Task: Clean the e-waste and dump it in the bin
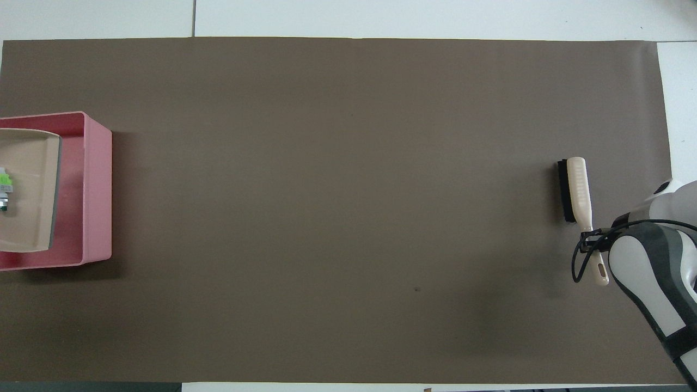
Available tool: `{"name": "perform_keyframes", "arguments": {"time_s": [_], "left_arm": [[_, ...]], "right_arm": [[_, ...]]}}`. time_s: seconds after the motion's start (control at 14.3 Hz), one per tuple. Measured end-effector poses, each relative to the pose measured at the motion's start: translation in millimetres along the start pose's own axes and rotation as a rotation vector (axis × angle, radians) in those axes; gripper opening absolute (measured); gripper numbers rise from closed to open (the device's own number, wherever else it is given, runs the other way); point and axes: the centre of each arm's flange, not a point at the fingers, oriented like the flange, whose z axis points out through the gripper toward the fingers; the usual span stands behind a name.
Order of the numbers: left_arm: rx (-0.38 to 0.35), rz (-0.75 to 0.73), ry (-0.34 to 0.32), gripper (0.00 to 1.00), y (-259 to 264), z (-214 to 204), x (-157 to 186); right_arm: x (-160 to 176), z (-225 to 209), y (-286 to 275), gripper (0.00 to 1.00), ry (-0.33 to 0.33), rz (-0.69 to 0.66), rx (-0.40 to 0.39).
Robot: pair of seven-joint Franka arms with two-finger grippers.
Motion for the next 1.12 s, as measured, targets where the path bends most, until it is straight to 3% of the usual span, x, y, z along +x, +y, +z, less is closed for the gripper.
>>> {"name": "perform_keyframes", "arguments": {"time_s": [0.14,0.35,0.56,0.63,0.84,1.05,1.12], "left_arm": [[-0.001,-0.016,-0.035,0.34,6,-1,-15],[-0.046,0.033,-0.211,0.34,7,-9,-31],[-0.057,0.011,-0.286,0.34,2,-13,-30],[-0.075,0.005,-0.32,0.34,1,-14,-28],[-0.141,-0.001,-0.473,0.34,-12,-15,-4],[-0.141,0.001,-0.521,0.34,-15,-23,18],[-0.134,0.0,-0.526,0.34,-14,-28,20]], "right_arm": [[0,0,6,0.26,0.011,-0.011,0.0],[-3,6,8,0.26,0.013,-0.017,0.001],[-3,8,8,0.26,0.014,-0.019,0.001],[-3,7,8,0.31,0.014,-0.019,0.001],[-2,6,3,0.65,0.017,-0.031,-0.003],[15,-19,-24,0.95,0.07,-0.091,-0.027],[24,-36,-36,1.0,0.107,-0.119,-0.038]]}}
